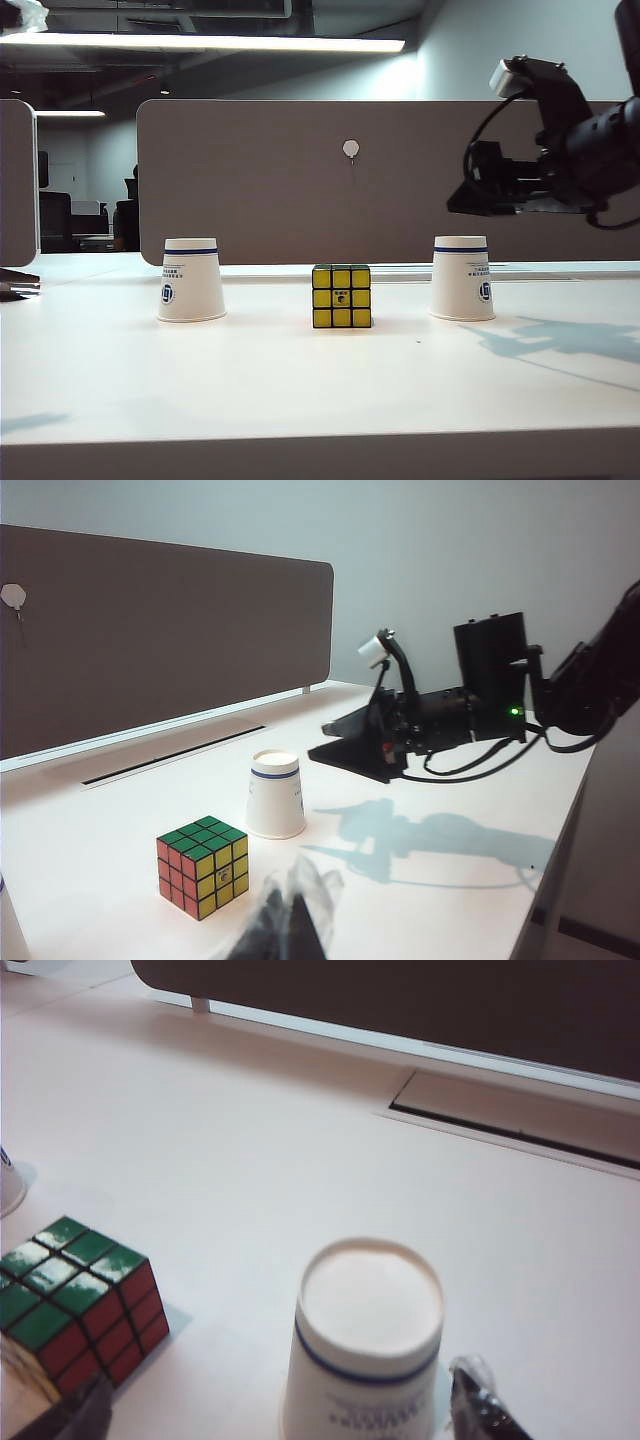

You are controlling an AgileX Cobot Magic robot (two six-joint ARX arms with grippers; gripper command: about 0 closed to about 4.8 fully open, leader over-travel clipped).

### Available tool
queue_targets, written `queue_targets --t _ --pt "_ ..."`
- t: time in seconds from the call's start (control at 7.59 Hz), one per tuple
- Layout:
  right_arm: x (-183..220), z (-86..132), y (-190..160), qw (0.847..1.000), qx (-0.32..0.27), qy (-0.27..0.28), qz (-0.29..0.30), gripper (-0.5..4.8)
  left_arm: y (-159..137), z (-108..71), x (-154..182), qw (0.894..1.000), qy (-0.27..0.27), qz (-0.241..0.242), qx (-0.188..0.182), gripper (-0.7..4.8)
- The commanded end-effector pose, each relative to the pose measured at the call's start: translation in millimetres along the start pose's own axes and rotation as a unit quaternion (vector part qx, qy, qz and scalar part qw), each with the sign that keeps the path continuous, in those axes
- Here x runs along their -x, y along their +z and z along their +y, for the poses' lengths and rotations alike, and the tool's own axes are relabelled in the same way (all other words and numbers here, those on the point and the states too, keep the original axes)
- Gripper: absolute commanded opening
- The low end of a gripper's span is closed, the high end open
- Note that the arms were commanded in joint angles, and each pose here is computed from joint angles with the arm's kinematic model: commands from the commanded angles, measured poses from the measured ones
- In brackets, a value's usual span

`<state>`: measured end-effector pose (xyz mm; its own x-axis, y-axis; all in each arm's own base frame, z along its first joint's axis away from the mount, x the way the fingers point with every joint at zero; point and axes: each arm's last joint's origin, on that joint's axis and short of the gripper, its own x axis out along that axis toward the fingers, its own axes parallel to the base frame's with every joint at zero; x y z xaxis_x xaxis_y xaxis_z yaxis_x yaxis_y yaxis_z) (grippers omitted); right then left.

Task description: Carefully pick up the cup on the right and stack it on top of the cup on the left.

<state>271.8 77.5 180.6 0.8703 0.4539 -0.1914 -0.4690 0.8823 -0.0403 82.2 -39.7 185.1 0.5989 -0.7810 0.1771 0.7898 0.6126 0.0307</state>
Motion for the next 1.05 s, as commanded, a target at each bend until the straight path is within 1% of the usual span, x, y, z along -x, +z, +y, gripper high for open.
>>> queue_targets --t 0.13,0.4,0.66,0.92,1.05 --pt "-21.3 -4.7 8.0 1.000 0.004 0.003 -0.012 4.31 1.8 0.4 0.0 1.000 0.009 -0.006 -0.004 -0.06" --pt "-37.4 -8.4 0.7 1.000 0.001 -0.006 0.003 4.31 1.8 0.5 0.0 1.000 0.010 -0.006 -0.004 -0.06" --pt "-38.0 -9.2 1.8 1.000 0.012 -0.010 0.002 4.26 1.8 0.5 0.0 1.000 0.010 -0.007 -0.004 -0.06" --pt "-39.3 -9.7 4.5 1.000 0.013 -0.010 -0.002 3.76 1.8 0.5 0.0 1.000 0.010 -0.007 -0.004 -0.06" --pt "-39.5 -9.8 4.9 1.000 0.013 -0.010 -0.002 3.73 1.8 0.5 0.0 1.000 0.010 -0.007 -0.004 -0.06"
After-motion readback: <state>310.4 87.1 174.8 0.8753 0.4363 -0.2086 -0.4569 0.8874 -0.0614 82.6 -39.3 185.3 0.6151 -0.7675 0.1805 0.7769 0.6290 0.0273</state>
